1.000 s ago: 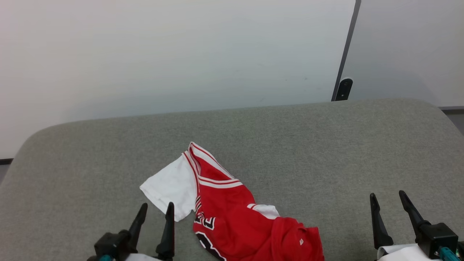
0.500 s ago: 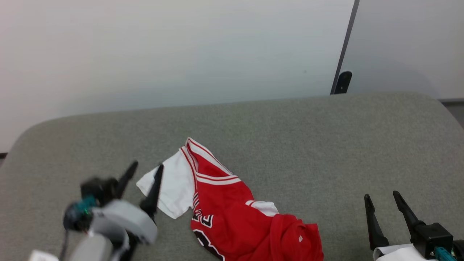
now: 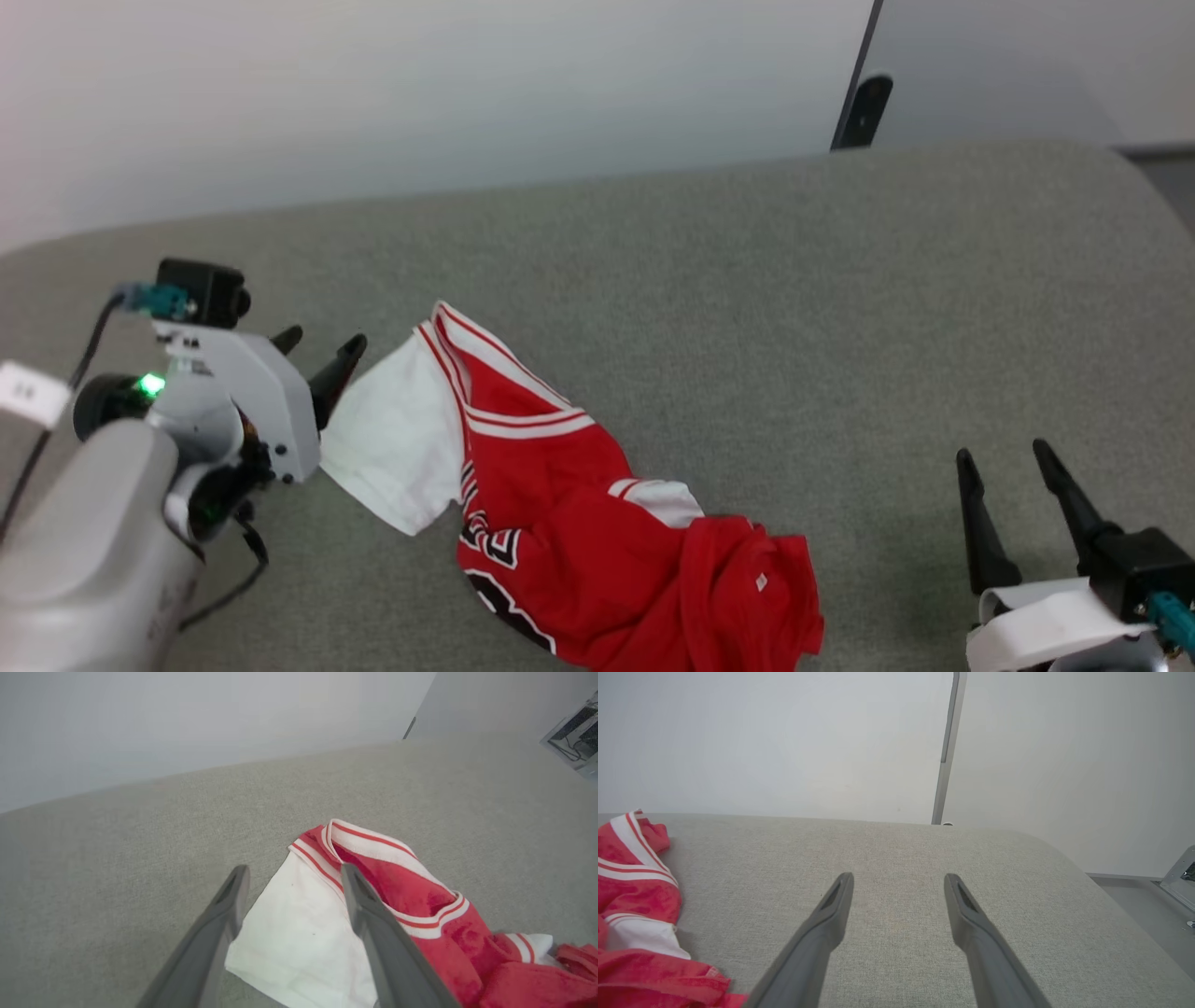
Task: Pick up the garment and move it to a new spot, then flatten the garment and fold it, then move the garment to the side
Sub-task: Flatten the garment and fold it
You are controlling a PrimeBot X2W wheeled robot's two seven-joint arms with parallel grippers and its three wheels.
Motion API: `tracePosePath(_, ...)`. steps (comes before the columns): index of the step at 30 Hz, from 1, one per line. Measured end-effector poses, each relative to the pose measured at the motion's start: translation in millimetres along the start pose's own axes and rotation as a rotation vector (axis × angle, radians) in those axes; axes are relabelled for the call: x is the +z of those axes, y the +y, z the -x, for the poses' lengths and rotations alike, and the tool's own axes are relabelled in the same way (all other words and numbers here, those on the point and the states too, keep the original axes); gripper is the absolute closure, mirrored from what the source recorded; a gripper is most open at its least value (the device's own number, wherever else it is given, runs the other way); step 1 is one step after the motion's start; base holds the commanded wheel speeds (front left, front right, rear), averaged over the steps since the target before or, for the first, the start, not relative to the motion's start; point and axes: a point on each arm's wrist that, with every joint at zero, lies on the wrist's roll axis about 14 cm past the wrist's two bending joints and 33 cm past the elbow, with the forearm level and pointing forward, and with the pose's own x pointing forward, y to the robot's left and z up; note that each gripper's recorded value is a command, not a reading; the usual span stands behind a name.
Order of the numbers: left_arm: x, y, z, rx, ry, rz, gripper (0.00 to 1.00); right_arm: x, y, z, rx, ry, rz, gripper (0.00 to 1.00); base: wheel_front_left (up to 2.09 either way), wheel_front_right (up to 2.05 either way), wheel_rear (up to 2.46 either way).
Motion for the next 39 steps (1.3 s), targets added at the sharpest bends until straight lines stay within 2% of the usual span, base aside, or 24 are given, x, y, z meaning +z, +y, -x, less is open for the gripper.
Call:
tracePosePath(5, -27, 6, -20, -0.010, 0.198, 0.023, 0.00, -11, -4, -8, -0.004, 0.033, 0.009, 0.00, 0.00, 0.00, 0.00)
tracePosePath(15, -74, 19, -30, 0.006, 0.498, -0.034, 0.00, -22, -2, -21, 0.000, 0.068, -0.006, 0.00, 0.00, 0.00, 0.00)
tracePosePath(21, -89, 43, -33, 0.073, 0.600, -0.028, 0.00, -26, -6, -24, -0.005, 0.084, -0.004, 0.00, 0.00, 0.00, 0.00)
tracePosePath(31, -117, 40, -50, 0.083, 0.722, 0.017, 0.02, -37, -9, -32, -0.009, 0.124, -0.006, 0.00, 0.00, 0.00, 0.00)
tracePosePath(32, -119, 39, -51, 0.083, 0.730, 0.019, 0.34, -38, -7, -33, -0.004, 0.126, -0.010, 0.00, 0.00, 0.00, 0.00)
tracePosePath(33, -120, 39, -52, 0.084, 0.733, 0.022, 0.53, -37, -4, -34, 0.005, 0.125, -0.012, 0.00, 0.00, 0.00, 0.00)
tracePosePath(35, -120, 38, -54, 0.083, 0.736, 0.029, 0.70, -37, 1, -37, 0.028, 0.130, -0.012, 0.00, 0.00, 0.00, 0.00)
tracePosePath(36, -120, 37, -54, 0.081, 0.735, 0.031, 0.83, -38, 4, -37, 0.044, 0.137, -0.015, 0.00, 0.00, 0.00, 0.00)
tracePosePath(37, -120, 37, -54, 0.082, 0.736, 0.031, 1.00, -38, 7, -38, 0.058, 0.143, -0.018, 0.00, 0.00, 0.00, 0.00)
tracePosePath(39, -119, 36, -54, 0.082, 0.736, 0.025, 1.00, -36, 16, -41, 0.098, 0.146, -0.024, 0.00, 0.00, 0.00, 0.00)
